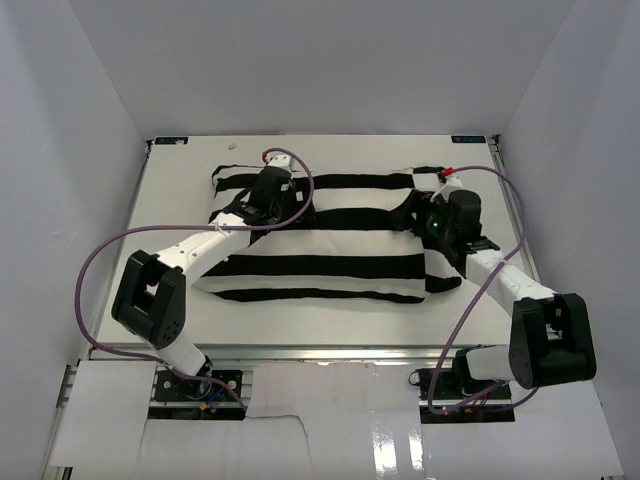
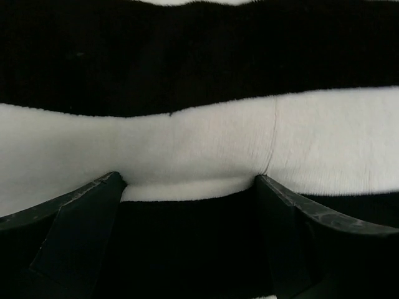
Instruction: Remove the pillowcase from the pillow
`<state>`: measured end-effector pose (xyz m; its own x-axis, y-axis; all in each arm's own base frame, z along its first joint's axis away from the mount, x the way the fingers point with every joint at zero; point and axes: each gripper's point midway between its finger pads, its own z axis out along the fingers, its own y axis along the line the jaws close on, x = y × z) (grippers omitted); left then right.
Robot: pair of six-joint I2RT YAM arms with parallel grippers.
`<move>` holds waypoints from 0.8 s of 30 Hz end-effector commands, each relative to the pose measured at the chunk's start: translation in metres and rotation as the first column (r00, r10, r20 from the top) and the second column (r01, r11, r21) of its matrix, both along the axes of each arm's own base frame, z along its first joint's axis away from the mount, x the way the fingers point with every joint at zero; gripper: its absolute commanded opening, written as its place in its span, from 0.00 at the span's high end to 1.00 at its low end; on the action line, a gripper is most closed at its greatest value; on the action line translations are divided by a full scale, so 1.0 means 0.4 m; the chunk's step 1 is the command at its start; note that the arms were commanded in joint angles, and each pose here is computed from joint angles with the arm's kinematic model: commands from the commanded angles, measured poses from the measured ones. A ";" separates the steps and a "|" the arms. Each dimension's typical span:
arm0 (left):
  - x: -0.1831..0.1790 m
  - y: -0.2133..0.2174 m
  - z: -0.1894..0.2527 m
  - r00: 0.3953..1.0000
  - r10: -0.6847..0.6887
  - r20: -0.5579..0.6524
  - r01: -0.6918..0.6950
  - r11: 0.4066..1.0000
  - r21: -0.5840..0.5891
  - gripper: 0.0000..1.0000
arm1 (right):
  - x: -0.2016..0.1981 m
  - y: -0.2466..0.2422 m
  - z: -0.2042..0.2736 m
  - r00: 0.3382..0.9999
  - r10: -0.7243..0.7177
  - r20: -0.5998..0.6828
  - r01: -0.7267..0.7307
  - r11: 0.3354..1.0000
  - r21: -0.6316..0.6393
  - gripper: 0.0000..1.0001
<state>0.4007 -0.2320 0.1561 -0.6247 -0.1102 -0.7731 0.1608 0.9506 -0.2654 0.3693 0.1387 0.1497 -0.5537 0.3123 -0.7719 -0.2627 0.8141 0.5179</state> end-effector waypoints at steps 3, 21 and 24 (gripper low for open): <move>0.105 0.270 0.004 0.955 0.297 0.007 -0.297 0.955 0.020 0.02 | -0.052 0.219 0.033 0.973 0.214 0.091 -0.216 0.976 0.018 0.14; -0.146 -0.224 0.195 0.961 -0.243 0.133 0.232 0.968 0.097 0.03 | -0.112 0.087 0.104 0.983 0.008 0.182 0.013 0.994 -0.111 0.12; -0.164 -0.275 0.157 0.961 -0.257 0.106 0.241 0.959 0.148 0.04 | -0.124 0.072 0.083 0.987 -0.010 0.163 0.027 0.995 -0.100 0.16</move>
<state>0.3327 -0.3470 0.2278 -0.5162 0.0933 -0.8514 0.4598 0.8688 -0.1835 0.3219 0.1824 0.2040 -0.3934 0.2529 -0.8839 -0.3821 0.8295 0.4074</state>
